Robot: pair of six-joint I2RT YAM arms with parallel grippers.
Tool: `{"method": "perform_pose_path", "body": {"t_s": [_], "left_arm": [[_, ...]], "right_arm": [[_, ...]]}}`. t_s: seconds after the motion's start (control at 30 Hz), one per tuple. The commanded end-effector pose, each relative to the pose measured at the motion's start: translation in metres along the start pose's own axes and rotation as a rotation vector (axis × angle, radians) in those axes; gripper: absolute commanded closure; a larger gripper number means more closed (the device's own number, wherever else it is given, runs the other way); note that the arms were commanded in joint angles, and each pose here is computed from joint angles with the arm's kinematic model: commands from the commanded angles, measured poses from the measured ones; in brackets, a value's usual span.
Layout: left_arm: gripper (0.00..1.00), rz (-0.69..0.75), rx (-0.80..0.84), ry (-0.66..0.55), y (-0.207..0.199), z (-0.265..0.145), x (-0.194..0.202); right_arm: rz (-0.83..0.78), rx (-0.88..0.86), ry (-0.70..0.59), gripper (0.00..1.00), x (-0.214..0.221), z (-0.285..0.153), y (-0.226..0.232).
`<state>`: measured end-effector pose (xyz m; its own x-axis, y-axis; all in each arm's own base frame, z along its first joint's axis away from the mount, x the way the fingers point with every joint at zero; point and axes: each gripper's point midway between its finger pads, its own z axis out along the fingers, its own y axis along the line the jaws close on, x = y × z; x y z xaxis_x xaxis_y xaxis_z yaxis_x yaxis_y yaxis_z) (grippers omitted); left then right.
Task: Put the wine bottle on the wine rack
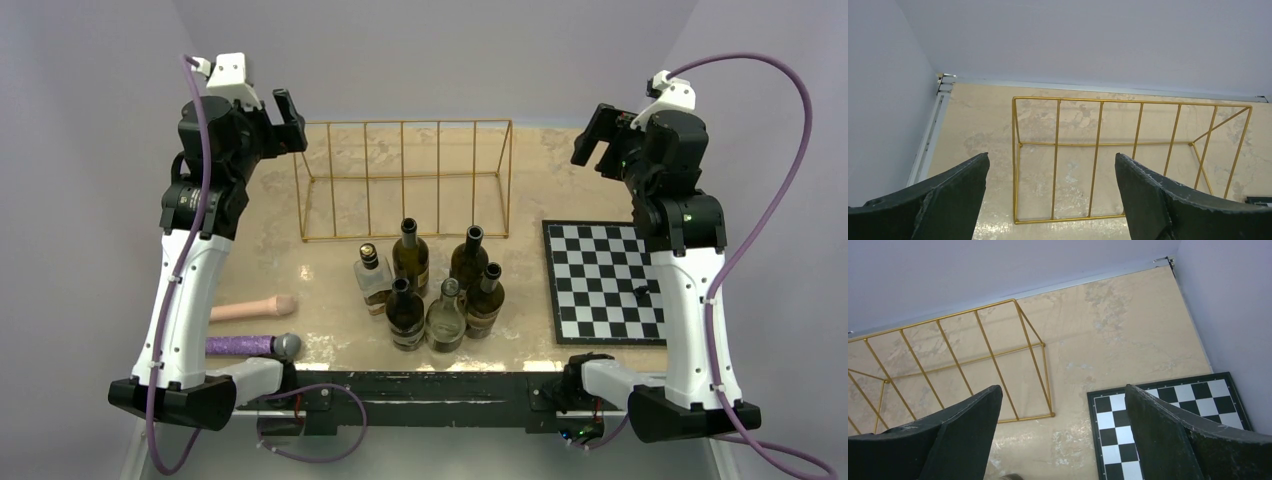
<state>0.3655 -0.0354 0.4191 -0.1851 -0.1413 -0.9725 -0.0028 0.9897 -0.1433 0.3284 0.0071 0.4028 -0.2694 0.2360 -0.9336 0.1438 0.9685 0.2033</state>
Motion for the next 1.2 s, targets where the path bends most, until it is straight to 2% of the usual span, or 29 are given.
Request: {"method": "perform_pose_path", "body": {"t_s": [0.0, 0.33, 0.43, 0.5, 0.63, 0.87, 1.03, 1.17], "left_arm": [[0.01, -0.024, 0.04, -0.033, -0.007, -0.005, -0.007], [0.01, -0.03, 0.067, -0.037, -0.012, -0.003, -0.004], [0.01, -0.029, 0.1, -0.031, -0.017, -0.004, -0.002], [0.01, -0.018, 0.185, -0.01, -0.031, -0.007, 0.004], [0.01, 0.037, 0.432, 0.051, -0.069, -0.027, 0.016], [0.01, 0.016, 0.89, 0.138, -0.129, -0.091, 0.034], [0.01, 0.046, 0.974, 0.209, -0.144, -0.122, 0.068], [0.01, 0.154, 0.888, 0.275, -0.138, -0.143, 0.111]], "right_arm": [[0.02, -0.02, -0.034, 0.02, -0.01, -0.007, 0.004], [0.013, -0.03, -0.025, 0.01, -0.008, -0.005, 0.006], [0.006, -0.046, -0.02, 0.01, -0.008, -0.005, 0.009], [-0.008, -0.08, -0.011, 0.01, -0.008, -0.005, 0.014], [-0.08, -0.256, -0.011, 0.01, -0.01, -0.013, 0.042], [-0.165, -0.752, 0.016, 0.01, -0.004, -0.055, 0.12], [-0.266, -0.91, 0.018, 0.01, 0.006, -0.077, 0.156], [-0.27, -0.946, 0.034, 0.02, 0.016, -0.074, 0.173]]}}
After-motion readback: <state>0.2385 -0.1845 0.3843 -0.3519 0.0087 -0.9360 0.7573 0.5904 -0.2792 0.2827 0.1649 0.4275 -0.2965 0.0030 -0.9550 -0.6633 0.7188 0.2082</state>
